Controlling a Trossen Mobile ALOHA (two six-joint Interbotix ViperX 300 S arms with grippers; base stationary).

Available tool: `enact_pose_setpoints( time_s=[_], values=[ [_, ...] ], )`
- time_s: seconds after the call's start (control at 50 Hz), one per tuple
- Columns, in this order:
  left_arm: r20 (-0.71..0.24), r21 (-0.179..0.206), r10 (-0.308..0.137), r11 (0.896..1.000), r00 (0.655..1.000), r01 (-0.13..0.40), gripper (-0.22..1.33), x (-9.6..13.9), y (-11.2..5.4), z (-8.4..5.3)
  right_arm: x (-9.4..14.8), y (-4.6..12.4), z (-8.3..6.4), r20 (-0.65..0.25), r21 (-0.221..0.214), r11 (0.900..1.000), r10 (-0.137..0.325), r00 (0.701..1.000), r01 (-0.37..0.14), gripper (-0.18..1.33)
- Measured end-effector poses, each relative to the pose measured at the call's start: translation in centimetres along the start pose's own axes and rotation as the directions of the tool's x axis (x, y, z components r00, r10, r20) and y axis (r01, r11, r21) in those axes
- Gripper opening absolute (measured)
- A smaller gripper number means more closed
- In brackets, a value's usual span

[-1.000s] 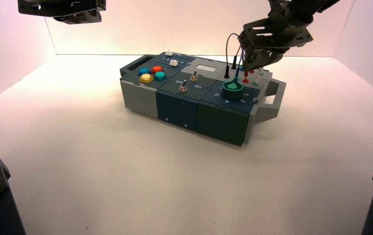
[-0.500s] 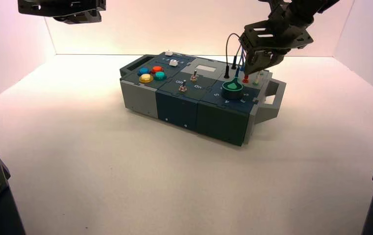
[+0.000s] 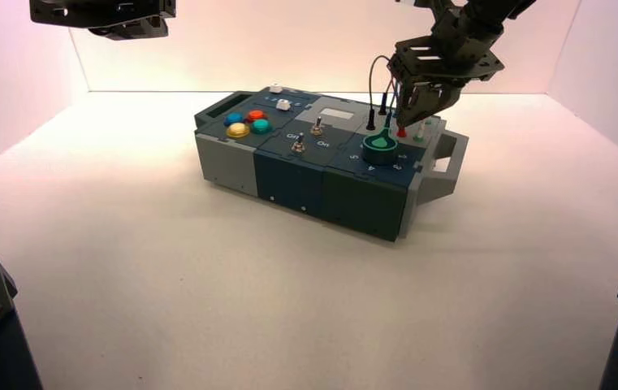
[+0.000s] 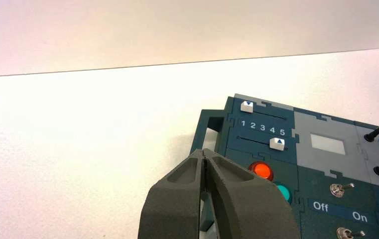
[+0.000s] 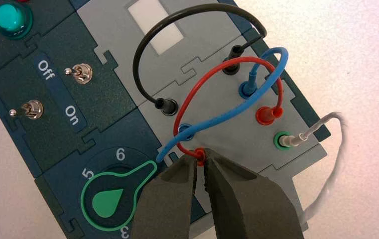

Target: Insert the red wire.

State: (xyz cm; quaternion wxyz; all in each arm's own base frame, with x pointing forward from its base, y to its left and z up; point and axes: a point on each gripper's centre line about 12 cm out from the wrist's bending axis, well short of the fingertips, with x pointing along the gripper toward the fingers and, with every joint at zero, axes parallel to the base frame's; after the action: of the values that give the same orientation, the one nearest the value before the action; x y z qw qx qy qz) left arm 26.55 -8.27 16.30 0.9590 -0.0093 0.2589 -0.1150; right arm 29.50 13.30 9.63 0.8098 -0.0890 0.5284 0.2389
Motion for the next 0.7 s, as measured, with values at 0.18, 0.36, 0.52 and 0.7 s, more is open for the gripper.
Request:
enact_pose_setpoints(
  time_s=[0.18, 0.36, 0.52, 0.7],
  values=[
    [-0.002, 0.0, 0.0, 1.0, 1.0, 0.0, -0.16, 0.03, 0.0, -0.03, -0.01, -0.07, -0.1, 0.002, 0.002, 1.0, -0.004, 1.0, 0.004, 0.01],
    [0.0, 0.0, 0.0, 1.0, 1.0, 0.0, -0.16, 0.0, 0.0, 0.0, -0.1, -0.03, -0.1, 0.008, 0.0, 1.0, -0.005, 1.0, 0.005, 0.01],
    [-0.002, 0.0, 0.0, 1.0, 1.0, 0.0, -0.16, -0.01, 0.01, -0.06, -0.28, -0.06, -0.14, 0.012, 0.003, 1.0, -0.007, 1.0, 0.007, 0.01],
    [0.0, 0.0, 0.0, 1.0, 1.0, 0.0, -0.16, 0.0, 0.0, 0.0, -0.39, 0.0, -0.19, 0.01, 0.002, 1.0, -0.004, 1.0, 0.004, 0.13]
  ],
)
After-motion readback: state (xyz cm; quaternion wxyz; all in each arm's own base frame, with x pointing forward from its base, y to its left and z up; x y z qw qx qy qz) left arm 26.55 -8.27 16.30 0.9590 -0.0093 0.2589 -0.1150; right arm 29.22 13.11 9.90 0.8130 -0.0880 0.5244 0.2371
